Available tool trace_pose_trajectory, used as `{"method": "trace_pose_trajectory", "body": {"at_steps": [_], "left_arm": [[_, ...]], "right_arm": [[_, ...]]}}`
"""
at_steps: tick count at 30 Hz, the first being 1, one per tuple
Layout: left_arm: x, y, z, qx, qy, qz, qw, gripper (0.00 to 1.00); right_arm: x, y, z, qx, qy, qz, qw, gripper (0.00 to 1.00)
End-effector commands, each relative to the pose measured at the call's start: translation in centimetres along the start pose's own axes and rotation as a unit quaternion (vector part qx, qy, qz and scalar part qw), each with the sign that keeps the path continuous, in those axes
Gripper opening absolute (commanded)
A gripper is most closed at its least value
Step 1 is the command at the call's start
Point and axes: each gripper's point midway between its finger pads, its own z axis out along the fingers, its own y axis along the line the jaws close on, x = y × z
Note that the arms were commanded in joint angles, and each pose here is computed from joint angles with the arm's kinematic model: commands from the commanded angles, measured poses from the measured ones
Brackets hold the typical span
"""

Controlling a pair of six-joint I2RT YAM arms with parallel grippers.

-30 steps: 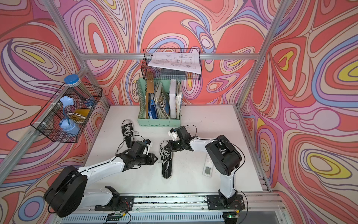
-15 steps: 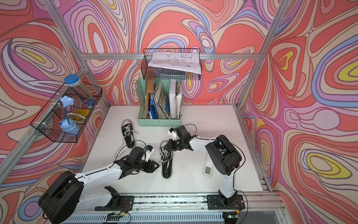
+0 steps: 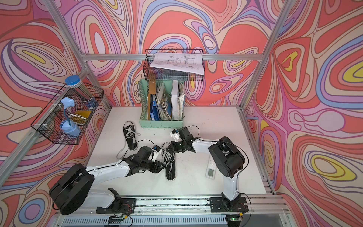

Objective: Tie the shoes
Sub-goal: Cross the shoelace with the shoelace, then tie the shoelace on the shoe.

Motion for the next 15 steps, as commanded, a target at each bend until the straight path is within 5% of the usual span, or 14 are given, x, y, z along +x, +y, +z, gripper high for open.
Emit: {"method": "trace_pose_trajectory", "body": {"at_steps": [1, 15], "left_arm": [[-1.98, -1.29, 0.22, 0.021, -0.009, 0.026, 0.999, 0.47], [-1.99, -1.60, 0.52, 0.031, -0.007, 0.024, 0.999, 0.16]], "right_arm": [[-0.86, 0.63, -0.45, -0.004, -0.010, -0.013, 1.000, 0.00], [-0.94, 0.96, -0.88, 0.000, -0.011, -0.017, 1.000, 0.00]]}}
